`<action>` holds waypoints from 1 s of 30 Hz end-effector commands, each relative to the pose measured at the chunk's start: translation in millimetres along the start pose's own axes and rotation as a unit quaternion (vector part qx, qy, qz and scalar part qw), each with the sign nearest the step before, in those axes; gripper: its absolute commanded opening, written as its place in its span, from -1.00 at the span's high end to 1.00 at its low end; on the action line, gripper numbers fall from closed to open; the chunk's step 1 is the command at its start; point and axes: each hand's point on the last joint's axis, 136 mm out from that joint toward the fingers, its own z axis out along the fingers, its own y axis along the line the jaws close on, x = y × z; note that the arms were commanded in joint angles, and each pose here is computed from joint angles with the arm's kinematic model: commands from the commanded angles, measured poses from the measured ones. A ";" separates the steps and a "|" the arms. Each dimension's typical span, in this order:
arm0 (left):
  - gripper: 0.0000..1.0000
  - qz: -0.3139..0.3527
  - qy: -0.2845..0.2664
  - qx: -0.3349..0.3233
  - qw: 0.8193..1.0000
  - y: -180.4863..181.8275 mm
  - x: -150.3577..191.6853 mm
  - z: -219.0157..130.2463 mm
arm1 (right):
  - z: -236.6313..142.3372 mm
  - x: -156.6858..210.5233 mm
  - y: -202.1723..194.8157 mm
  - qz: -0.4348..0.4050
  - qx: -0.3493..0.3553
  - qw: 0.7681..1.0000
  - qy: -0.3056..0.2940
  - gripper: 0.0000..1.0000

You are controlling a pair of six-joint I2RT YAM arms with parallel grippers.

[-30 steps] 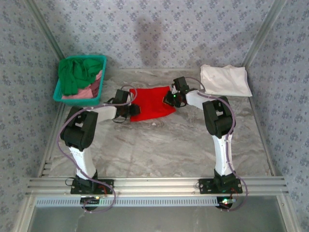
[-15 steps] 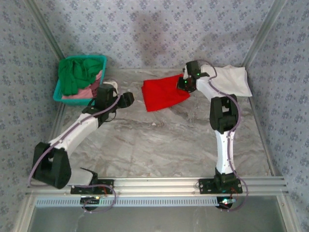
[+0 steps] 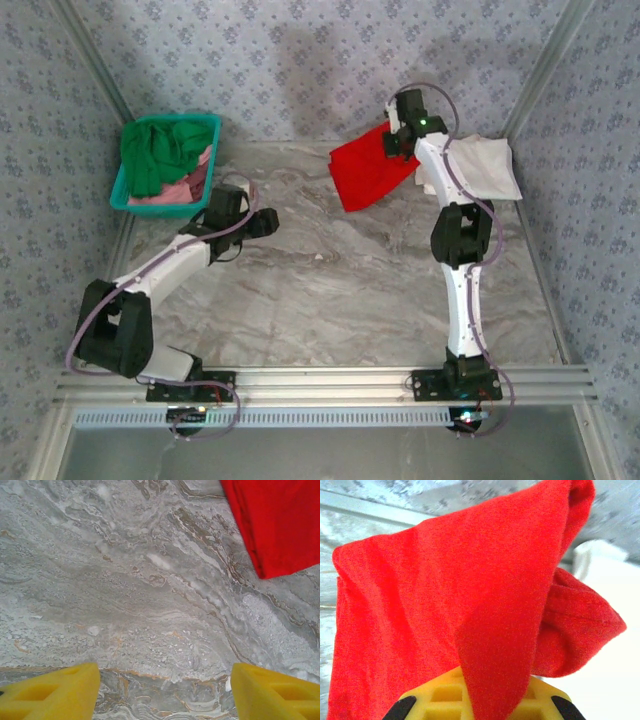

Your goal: Fold and stack the t-shirts

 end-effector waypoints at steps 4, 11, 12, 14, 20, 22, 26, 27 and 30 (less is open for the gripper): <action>-0.63 0.063 -0.012 0.070 0.995 -49.2 -13.3 -11.6 | -33.6 -10.3 -77.0 -0.035 0.116 0.993 -0.002 1.00; -0.96 0.220 -0.059 0.259 0.939 -154.4 -1.7 -60.4 | -50.7 -9.1 -143.9 0.011 0.135 0.991 -0.022 1.00; -0.96 0.234 -0.061 0.274 0.931 -163.6 0.5 -65.7 | -46.9 -6.5 -151.8 0.009 0.133 0.991 -0.023 1.00; -0.96 0.252 -0.060 0.289 0.922 -173.4 4.3 -70.4 | -37.9 -0.5 -172.9 -0.008 0.157 0.987 -0.018 1.00; -0.96 0.260 -0.051 0.287 0.921 -173.2 10.3 -68.2 | -30.3 7.6 -234.2 -0.014 0.228 0.973 -0.017 1.00; -0.96 0.259 -0.053 0.278 0.924 -170.0 9.7 -66.3 | -29.3 9.0 -248.3 -0.009 0.244 0.970 -0.023 1.00; -0.96 0.259 -0.062 0.266 0.926 -166.9 6.5 -63.5 | -12.3 24.4 -263.0 -0.006 0.268 0.963 -0.008 0.92; -0.96 0.259 -0.065 0.260 0.928 -165.7 4.7 -62.9 | -7.7 26.1 -269.7 -0.005 0.285 0.959 -0.011 0.65; -0.96 0.258 -0.090 0.238 0.932 -161.0 -6.7 -68.6 | 1.9 37.8 -285.2 -0.011 0.327 0.945 0.009 0.22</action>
